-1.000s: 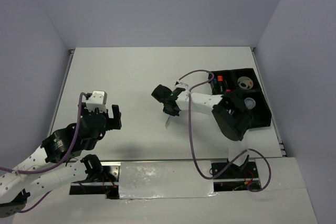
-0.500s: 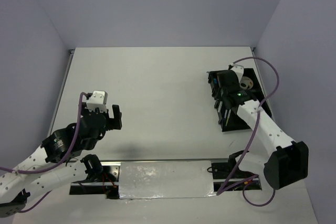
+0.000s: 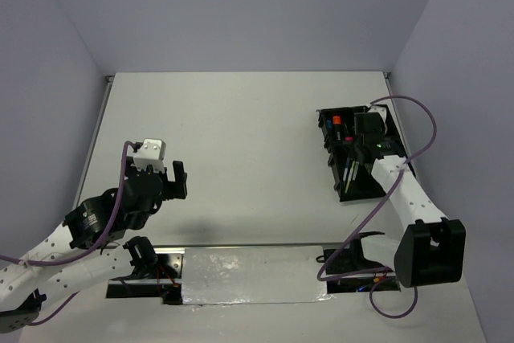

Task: Sort the stationery into containers
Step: Place the pen in the storage box, then reset both arms

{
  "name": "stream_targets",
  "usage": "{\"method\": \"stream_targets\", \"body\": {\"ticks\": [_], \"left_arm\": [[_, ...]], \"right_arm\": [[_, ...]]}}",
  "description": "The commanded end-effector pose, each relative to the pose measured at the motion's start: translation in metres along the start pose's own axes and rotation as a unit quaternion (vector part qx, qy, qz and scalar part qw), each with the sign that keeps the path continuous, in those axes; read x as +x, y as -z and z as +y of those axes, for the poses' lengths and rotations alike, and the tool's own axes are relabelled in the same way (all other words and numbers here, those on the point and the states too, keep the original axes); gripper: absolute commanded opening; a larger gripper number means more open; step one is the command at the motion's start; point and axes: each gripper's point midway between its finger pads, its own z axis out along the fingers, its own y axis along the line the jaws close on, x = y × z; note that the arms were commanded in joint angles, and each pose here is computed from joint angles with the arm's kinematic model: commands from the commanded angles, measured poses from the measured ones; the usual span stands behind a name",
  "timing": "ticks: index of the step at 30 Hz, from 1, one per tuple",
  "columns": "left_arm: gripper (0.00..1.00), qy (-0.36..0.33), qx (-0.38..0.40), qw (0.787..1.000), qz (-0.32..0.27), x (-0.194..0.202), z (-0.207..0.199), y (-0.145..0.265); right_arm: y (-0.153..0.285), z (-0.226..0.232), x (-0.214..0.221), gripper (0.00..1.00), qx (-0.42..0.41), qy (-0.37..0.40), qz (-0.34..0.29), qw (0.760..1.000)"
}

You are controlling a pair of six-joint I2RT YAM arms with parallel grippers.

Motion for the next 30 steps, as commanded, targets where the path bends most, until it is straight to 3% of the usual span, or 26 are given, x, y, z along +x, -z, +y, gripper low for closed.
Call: {"method": "stream_targets", "body": {"ticks": [1,6,13,19,23,30], "left_arm": [[0.99,0.003,0.004,1.0,-0.016,-0.009,-0.003,-0.001],[0.99,0.002,0.007,1.0,-0.015,-0.009,-0.004,-0.001],[0.99,0.004,0.006,1.0,-0.017,-0.01,-0.004,-0.001],[0.99,0.005,0.001,1.0,-0.017,-0.01,-0.003,-0.001],[0.99,0.021,-0.048,0.998,-0.025,-0.017,0.014,0.0],[0.99,0.092,-0.131,0.986,-0.046,-0.031,0.055,0.015]], "right_arm": [[-0.011,-0.001,0.005,0.14,0.007,-0.005,0.003,1.0],[-0.016,0.0,0.016,0.21,0.01,-0.018,0.008,1.0],[-0.018,-0.001,0.021,0.45,0.015,-0.034,0.013,0.999],[0.01,0.012,0.001,0.99,-0.041,-0.05,-0.012,0.998],[0.08,0.021,-0.038,1.0,-0.13,-0.049,-0.095,0.986],[0.197,-0.017,-0.06,1.0,-0.154,-0.038,-0.205,0.966]]}}
